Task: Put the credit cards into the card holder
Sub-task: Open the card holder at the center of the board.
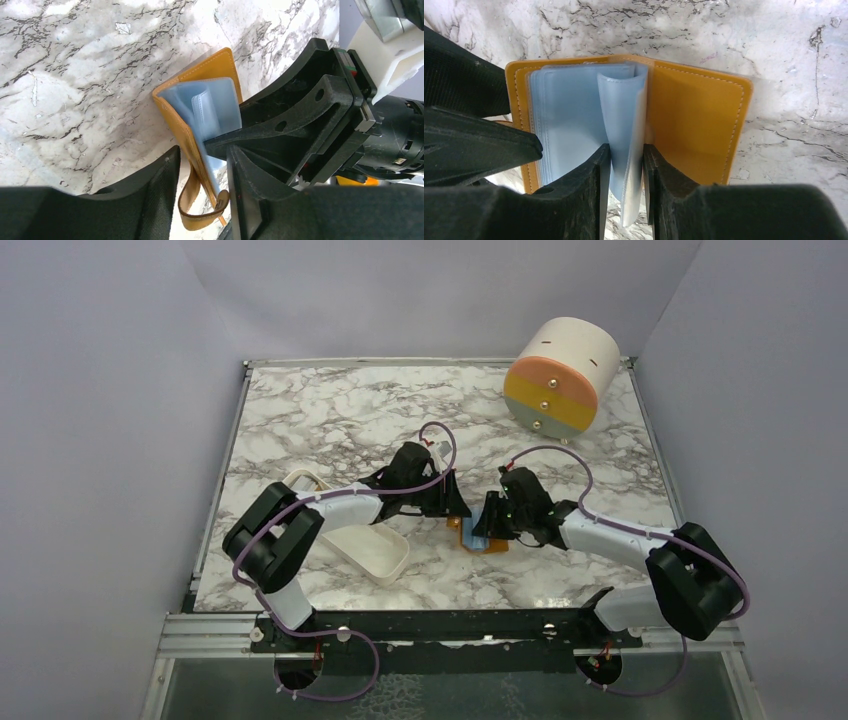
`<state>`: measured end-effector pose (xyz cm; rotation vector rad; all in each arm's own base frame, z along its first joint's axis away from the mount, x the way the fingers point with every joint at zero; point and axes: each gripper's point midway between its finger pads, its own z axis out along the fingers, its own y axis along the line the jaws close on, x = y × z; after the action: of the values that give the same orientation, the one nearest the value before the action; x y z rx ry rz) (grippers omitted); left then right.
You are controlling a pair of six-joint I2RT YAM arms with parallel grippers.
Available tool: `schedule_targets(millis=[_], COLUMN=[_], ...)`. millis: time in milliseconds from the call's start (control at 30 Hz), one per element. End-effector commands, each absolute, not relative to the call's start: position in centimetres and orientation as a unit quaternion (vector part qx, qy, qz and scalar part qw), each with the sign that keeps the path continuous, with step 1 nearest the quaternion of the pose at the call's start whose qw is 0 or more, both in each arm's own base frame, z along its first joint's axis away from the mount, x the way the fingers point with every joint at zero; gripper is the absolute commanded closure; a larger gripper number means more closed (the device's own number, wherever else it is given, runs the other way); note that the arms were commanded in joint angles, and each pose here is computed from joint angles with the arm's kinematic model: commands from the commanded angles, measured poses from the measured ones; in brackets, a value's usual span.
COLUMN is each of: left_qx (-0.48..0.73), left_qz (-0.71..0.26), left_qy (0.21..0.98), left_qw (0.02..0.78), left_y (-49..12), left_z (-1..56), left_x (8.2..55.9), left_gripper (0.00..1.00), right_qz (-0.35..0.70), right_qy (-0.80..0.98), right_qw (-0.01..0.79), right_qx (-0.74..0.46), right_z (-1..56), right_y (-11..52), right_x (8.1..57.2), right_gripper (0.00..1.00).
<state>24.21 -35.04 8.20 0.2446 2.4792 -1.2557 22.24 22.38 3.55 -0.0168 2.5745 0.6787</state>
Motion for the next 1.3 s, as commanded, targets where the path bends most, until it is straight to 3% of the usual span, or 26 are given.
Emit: schedule_targets(millis=[0, 100, 333, 500, 600, 900, 1233, 1267], left_qx=[0.102, 0.104, 0.110, 0.107, 0.102, 0.083, 0.066, 0.065], left_qz=[-0.436, -0.421, -0.408, -0.410, -0.433, -0.444, -0.463, -0.460], left_qy=[0.876, 0.884, 0.888, 0.887, 0.875, 0.872, 0.863, 0.865], left_qw=[0.180, 0.175, 0.182, 0.182, 0.190, 0.187, 0.188, 0.189], left_y=[-35.0, -34.8, -34.5, -34.5, -35.0, -35.8, -36.7, -36.7], left_z=[7.4, 6.2, 6.0, 6.6, 8.8, 9.5, 8.7, 8.5], left_x=[24.2, 24.3, 24.6, 24.6, 24.5, 25.1, 25.7, 25.9], left_gripper=[0.62, 0.70, 1.00, 1.00, 1.00, 1.00, 1.00, 0.97], right_qz=[0.231, 0.230, 0.188, 0.086, 0.077, 0.284, 0.237, 0.233], right_qy=[0.942, 0.943, 0.953, 0.962, 0.957, 0.900, 0.923, 0.928], right_qw=[0.242, 0.240, 0.240, 0.258, 0.278, 0.330, 0.303, 0.291], right_qx=[-0.005, -0.005, 0.008, 0.034, 0.035, -0.004, 0.011, 0.007], right_z=[2.9, 2.8, 2.7, 4.3, 7.0, 14.5, 9.3, 8.6], right_y=[21.8, 21.7, 19.9, 15.9, 15.2, 21.9, 21.8, 22.0], right_x=[22.2, 22.1, 21.7, 22.0, 22.3, 22.9, 24.1, 24.1], right_gripper=[0.71, 0.71, 0.72, 0.71, 0.71, 0.70, 0.45, 0.44])
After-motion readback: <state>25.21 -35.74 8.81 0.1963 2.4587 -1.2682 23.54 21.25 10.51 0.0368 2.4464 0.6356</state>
